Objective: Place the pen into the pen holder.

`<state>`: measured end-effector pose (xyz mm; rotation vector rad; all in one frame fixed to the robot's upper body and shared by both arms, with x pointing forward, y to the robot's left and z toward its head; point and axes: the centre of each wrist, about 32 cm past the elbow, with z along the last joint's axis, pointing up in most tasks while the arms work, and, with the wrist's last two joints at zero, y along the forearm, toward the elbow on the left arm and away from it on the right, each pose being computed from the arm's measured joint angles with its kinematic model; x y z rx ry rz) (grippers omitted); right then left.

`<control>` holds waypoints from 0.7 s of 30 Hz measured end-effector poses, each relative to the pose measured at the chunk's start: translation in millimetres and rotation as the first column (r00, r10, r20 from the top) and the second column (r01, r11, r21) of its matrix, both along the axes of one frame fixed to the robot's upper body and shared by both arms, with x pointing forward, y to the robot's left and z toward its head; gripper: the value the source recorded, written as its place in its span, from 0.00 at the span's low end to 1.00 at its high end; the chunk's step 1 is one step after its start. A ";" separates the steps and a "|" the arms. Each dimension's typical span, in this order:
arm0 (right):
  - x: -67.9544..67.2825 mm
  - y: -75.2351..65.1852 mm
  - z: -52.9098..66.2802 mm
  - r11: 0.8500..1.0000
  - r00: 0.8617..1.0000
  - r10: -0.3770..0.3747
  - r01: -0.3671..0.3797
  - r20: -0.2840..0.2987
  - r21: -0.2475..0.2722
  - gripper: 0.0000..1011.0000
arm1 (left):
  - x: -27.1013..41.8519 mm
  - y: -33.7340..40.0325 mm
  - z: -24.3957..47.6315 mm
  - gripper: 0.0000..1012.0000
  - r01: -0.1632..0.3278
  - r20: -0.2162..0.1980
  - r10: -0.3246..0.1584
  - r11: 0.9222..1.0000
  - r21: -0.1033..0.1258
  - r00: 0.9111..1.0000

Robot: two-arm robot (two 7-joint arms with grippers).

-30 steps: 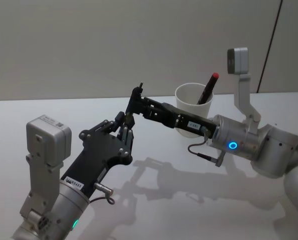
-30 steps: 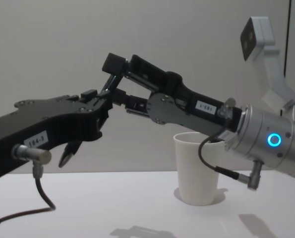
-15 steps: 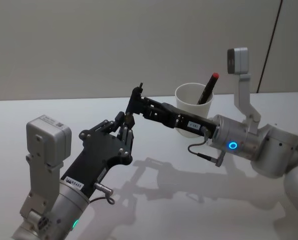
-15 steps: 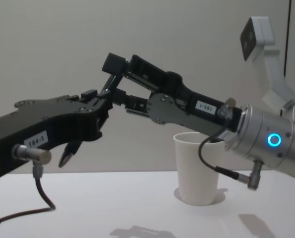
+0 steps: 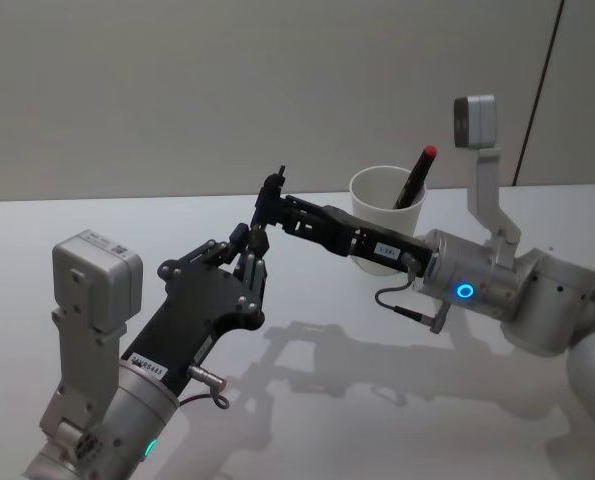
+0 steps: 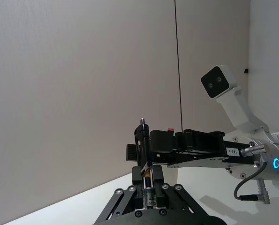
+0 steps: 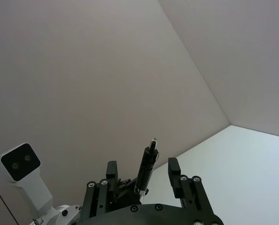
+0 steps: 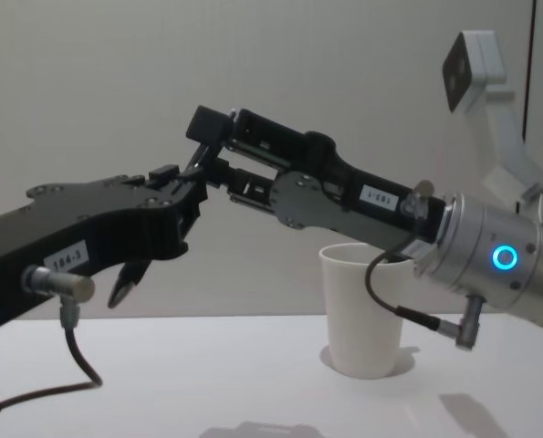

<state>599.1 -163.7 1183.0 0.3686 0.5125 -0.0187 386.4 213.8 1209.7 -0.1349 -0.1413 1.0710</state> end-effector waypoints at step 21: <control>0.0 0.4 0.0 1.000 1.000 0.002 -0.002 0.000 0.001 0.15 | 0.0 0.0 0.0 0.14 0.000 0.000 0.000 1.000 0.000 1.000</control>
